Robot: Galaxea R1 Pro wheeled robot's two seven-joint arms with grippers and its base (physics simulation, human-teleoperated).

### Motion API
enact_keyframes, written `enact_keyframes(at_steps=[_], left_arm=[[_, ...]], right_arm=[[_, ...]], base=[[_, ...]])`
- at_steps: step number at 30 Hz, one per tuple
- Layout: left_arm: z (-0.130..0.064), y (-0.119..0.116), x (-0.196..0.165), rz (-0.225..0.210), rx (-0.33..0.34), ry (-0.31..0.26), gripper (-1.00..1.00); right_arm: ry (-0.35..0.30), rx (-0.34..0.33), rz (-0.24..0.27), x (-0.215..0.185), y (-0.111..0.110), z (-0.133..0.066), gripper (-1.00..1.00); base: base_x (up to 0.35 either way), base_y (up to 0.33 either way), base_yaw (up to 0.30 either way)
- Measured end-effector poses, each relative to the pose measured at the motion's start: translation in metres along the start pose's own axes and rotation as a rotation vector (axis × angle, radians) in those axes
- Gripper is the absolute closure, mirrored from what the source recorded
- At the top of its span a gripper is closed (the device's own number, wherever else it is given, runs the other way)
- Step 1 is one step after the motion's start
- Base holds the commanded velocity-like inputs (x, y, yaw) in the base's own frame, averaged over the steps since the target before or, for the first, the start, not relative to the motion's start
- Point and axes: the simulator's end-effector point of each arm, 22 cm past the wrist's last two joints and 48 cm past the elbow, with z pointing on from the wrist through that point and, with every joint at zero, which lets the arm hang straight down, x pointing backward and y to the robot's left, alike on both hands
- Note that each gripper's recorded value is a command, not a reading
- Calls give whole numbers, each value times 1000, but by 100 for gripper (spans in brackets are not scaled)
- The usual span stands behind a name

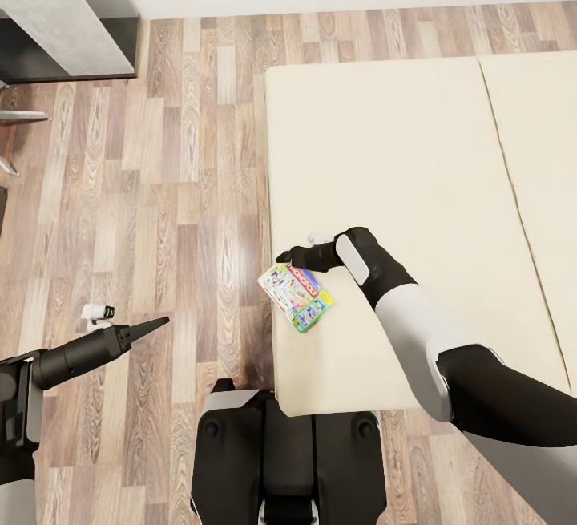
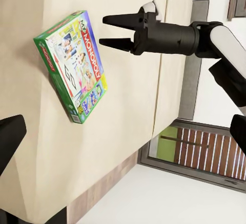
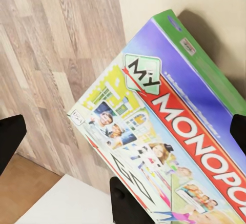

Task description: Put all the toys in the child's room - the three board games (two on the bed and one on the table), the two jigsaw puzzles on the table, and the tennis ball on the table - inside the toy box on the table in the child's room.

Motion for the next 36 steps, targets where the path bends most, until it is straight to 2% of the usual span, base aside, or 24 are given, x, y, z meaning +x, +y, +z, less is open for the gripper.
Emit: enact_keyframes(at_steps=[36], left_arm=[[0, 0, 0, 0, -1, -1, -100]], right_arm=[[0, 17, -11, 0, -3, 0, -100]], base=[[0, 0, 0]])
